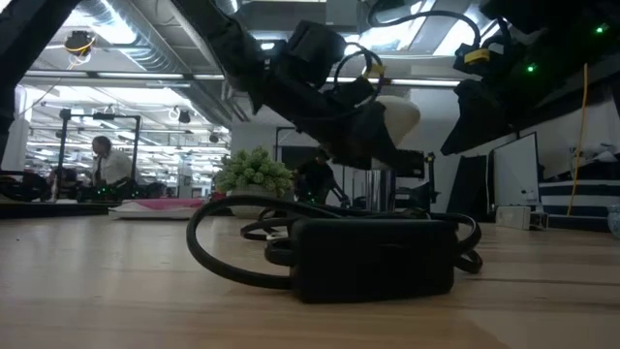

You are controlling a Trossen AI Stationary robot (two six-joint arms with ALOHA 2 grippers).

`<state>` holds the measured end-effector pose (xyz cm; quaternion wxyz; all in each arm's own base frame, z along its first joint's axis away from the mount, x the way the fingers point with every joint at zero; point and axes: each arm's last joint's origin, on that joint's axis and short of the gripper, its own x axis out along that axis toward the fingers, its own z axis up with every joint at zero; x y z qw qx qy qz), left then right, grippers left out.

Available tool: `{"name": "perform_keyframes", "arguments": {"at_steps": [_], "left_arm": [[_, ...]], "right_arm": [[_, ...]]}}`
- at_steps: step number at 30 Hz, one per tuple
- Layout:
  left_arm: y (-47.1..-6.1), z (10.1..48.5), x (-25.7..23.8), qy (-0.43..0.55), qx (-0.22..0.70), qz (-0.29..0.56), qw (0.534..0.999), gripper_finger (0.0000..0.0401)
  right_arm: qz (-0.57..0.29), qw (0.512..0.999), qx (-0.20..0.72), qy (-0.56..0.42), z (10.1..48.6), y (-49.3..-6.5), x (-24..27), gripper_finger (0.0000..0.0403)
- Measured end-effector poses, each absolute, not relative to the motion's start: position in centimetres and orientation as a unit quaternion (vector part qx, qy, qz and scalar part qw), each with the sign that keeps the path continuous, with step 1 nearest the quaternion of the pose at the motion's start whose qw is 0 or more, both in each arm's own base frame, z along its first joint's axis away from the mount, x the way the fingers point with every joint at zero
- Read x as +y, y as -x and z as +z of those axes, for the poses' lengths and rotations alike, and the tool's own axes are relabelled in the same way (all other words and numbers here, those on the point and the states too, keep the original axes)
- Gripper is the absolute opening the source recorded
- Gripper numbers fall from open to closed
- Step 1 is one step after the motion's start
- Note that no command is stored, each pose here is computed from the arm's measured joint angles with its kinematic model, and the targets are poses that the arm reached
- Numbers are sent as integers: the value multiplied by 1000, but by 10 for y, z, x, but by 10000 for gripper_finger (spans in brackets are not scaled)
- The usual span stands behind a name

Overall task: Screw lightbulb
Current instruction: Remove the lightbulb from the lamp

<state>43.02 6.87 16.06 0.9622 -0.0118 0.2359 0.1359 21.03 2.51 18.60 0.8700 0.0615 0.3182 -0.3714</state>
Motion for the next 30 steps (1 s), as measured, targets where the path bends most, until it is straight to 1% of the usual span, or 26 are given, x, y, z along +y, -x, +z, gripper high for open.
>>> {"name": "perform_keyframes", "arguments": {"at_steps": [3, 8, 16, 23, 27, 30], "left_arm": [[-427, 166, 70, 3, 250, 135, 959, 281], [-423, 162, 69, 4, 266, 133, 955, 281], [-412, 154, 67, 41, 270, 134, 953, 281], [-383, 157, 63, 40, 245, 136, 959, 280], [-356, 151, 59, 65, 196, 142, 968, 280], [-336, 140, 54, 86, 104, 138, 981, 280]], "right_arm": [[-371, 870, 318, -62, 186, -210, 25, 188], [-371, 871, 317, -63, 186, -211, 25, 188], [-365, 871, 321, -67, 186, -211, 26, 188], [-365, 871, 321, -67, 186, -211, 26, 188], [-365, 872, 320, -67, 186, -211, 26, 188], [-365, 872, 320, -67, 186, -211, 26, 188]]}}
